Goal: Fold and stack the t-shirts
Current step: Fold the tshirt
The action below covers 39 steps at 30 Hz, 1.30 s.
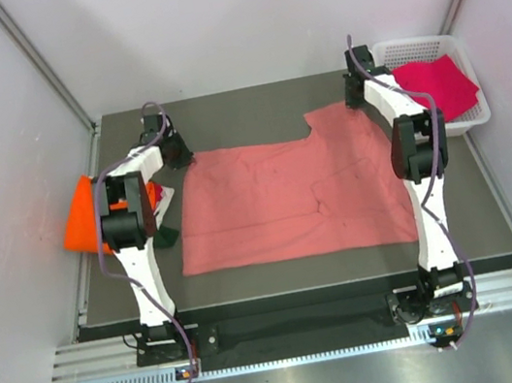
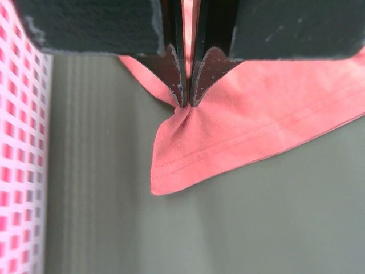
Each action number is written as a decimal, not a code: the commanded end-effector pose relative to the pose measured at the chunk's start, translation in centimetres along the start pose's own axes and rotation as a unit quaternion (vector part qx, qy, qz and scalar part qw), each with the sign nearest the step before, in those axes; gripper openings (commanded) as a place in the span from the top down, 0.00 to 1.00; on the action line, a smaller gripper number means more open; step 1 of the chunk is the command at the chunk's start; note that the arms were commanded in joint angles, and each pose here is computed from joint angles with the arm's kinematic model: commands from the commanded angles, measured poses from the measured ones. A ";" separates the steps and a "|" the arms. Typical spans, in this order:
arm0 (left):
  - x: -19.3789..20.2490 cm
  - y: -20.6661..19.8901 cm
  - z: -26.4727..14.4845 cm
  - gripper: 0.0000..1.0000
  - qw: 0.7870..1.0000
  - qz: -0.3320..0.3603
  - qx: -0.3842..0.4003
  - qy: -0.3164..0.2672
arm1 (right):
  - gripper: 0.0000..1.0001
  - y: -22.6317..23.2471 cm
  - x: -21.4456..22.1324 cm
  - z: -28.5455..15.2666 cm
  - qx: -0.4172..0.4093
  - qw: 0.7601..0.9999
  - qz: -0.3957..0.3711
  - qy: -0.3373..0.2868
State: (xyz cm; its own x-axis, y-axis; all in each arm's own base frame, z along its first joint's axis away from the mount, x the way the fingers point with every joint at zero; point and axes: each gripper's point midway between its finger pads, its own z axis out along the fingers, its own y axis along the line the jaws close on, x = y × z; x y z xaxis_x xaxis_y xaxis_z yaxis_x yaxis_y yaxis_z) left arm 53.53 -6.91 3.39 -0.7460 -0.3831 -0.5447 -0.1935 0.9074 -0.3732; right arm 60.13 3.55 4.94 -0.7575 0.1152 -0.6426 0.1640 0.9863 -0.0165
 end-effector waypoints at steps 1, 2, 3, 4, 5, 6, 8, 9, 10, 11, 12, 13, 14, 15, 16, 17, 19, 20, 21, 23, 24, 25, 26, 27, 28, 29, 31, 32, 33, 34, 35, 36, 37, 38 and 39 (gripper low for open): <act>-2.8 -1.5 -2.3 1.00 0.998 0.017 0.029 -0.052 | 1.00 0.5 -5.8 -5.6 -0.014 0.996 0.007 -0.087; -3.5 -2.0 -2.8 1.00 0.997 0.020 0.037 -0.065 | 1.00 0.5 -6.1 -6.0 -0.015 0.996 0.008 -0.091; -3.3 -1.9 -2.8 1.00 0.997 0.021 0.037 -0.066 | 1.00 0.6 -6.4 -6.3 -0.019 0.995 0.008 -0.097; -3.4 -1.9 -3.0 1.00 0.996 0.022 0.039 -0.071 | 1.00 0.7 -6.6 -6.9 -0.022 0.995 0.009 -0.101; -3.7 -2.0 -3.3 1.00 0.996 0.023 0.039 -0.079 | 1.00 0.7 -6.9 -7.2 -0.023 0.994 0.010 -0.106; -3.9 -2.0 -3.6 1.00 0.995 0.023 0.038 -0.086 | 1.00 0.7 -7.3 -7.9 -0.026 0.993 0.011 -0.113; -4.4 -2.0 -4.0 1.00 0.994 0.026 0.034 -0.096 | 1.00 0.8 -7.3 -8.2 -0.029 0.993 0.010 -0.115; -4.4 -1.9 -4.2 1.00 0.994 0.026 0.032 -0.099 | 1.00 0.8 -7.4 -8.4 -0.030 0.993 0.011 -0.116; -4.5 -2.0 -4.3 1.00 0.994 0.027 0.033 -0.102 | 1.00 0.9 -7.5 -8.9 -0.032 0.992 0.010 -0.119; -4.7 -2.1 -4.7 1.00 0.993 0.028 0.035 -0.106 | 1.00 0.9 -7.7 -9.2 -0.033 0.992 0.010 -0.121; -4.8 -2.1 -4.8 1.00 0.993 0.028 0.037 -0.112 | 1.00 0.9 -7.6 -9.2 -0.033 0.992 0.010 -0.120; -4.9 -2.4 -5.0 1.00 0.991 0.035 0.045 -0.118 | 1.00 0.9 -7.6 -9.6 -0.035 0.992 0.009 -0.121; -5.3 -2.8 -5.6 1.00 0.989 0.039 0.054 -0.129 | 1.00 0.8 -7.5 -9.7 -0.036 0.992 0.010 -0.120; -5.0 -2.7 -5.6 1.00 0.989 0.039 0.057 -0.132 | 1.00 0.9 -7.6 -10.1 -0.038 0.992 0.010 -0.123; -5.4 -2.9 -5.9 1.00 0.987 0.038 0.062 -0.144 | 1.00 0.8 -7.2 -9.9 -0.036 0.992 0.009 -0.118; -5.2 -2.9 -6.2 1.00 0.987 0.039 0.063 -0.146 | 1.00 0.8 -7.2 -10.0 -0.036 0.992 0.011 -0.120; -5.6 -2.9 -6.5 1.00 0.986 0.040 0.058 -0.154 | 1.00 0.7 -6.7 -10.1 -0.036 0.993 0.011 -0.116; -5.7 -2.7 -6.7 1.00 0.985 0.041 0.054 -0.156 | 1.00 0.7 -6.5 -10.1 -0.036 0.993 0.009 -0.113; -5.7 -2.5 -6.7 1.00 0.985 0.042 0.048 -0.158 | 1.00 0.6 -6.3 -10.1 -0.035 0.993 0.011 -0.112; -5.8 -2.3 -6.9 1.00 0.985 0.043 0.042 -0.160 | 1.00 0.6 -6.0 -10.1 -0.035 0.993 0.011 -0.108; -5.7 -2.2 -6.9 1.00 0.985 0.042 0.041 -0.160 | 1.00 0.5 -5.6 -10.2 -0.035 0.994 0.011 -0.105; -5.8 -2.3 -7.0 1.00 0.985 0.043 0.043 -0.160 | 1.00 0.5 -5.7 -10.3 -0.036 0.994 0.013 -0.107; -5.7 -2.3 -7.1 1.00 0.985 0.043 0.044 -0.160 | 1.00 0.4 -5.6 -10.3 -0.035 0.994 0.015 -0.106; -5.7 -2.3 -7.2 1.00 0.985 0.042 0.045 -0.161 | 1.00 0.3 -5.3 -10.5 -0.034 0.994 0.014 -0.105; -5.7 -2.4 -7.4 1.00 0.984 0.043 0.046 -0.164 | 1.00 0.2 -5.4 -10.6 -0.034 0.994 0.017 -0.107; -5.6 -2.3 -7.4 1.00 0.984 0.042 0.047 -0.165 | 1.00 0.3 -5.3 -10.8 -0.035 0.994 0.016 -0.107; -5.4 -2.3 -7.6 1.00 0.984 0.042 0.049 -0.166 | 1.00 0.2 -5.4 -11.3 -0.037 0.993 0.017 -0.110; -5.5 -2.5 -7.7 1.00 0.983 0.043 0.052 -0.168 | 1.00 0.1 -5.4 -11.5 -0.037 0.993 0.018 -0.112; -5.5 -2.5 -7.8 1.00 0.983 0.041 0.053 -0.169 | 1.00 0.0 -5.3 -11.9 -0.038 0.993 0.018 -0.112; -5.4 -2.6 -7.9 1.00 0.983 0.040 0.054 -0.169 | 1.00 0.1 -5.4 -12.1 -0.040 0.992 0.018 -0.114; -5.2 -2.5 -7.8 1.00 0.984 0.039 0.055 -0.167 | 1.00 0.0 -5.3 -12.3 -0.040 0.993 0.020 -0.113; -5.2 -2.5 -7.9 1.00 0.983 0.039 0.056 -0.168 | 1.00 0.0 -5.1 -12.5 -0.041 0.993 0.020 -0.113; -5.3 -2.6 -8.1 1.00 0.983 0.039 0.057 -0.170 | 1.00 0.0 -5.0 -12.7 -0.042 0.992 0.020 -0.115; -5.1 -2.5 -8.1 1.00 0.983 0.039 0.056 -0.169 | 1.00 0.0 -5.0 -12.7 -0.043 0.992 0.021 -0.115; -5.1 -2.5 -8.1 1.00 0.983 0.040 0.056 -0.170 | 1.00 -0.2 -4.7 -13.0 -0.042 0.992 0.021 -0.115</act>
State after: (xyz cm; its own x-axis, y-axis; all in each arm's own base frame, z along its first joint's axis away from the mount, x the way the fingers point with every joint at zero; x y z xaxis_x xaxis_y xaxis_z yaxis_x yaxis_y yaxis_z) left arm 51.74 -6.26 8.90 -0.5966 -0.3650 -0.7147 -0.1030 0.9180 -0.3829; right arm 55.44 3.92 13.34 -0.6710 0.1213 -0.7315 0.1416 0.9893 0.0342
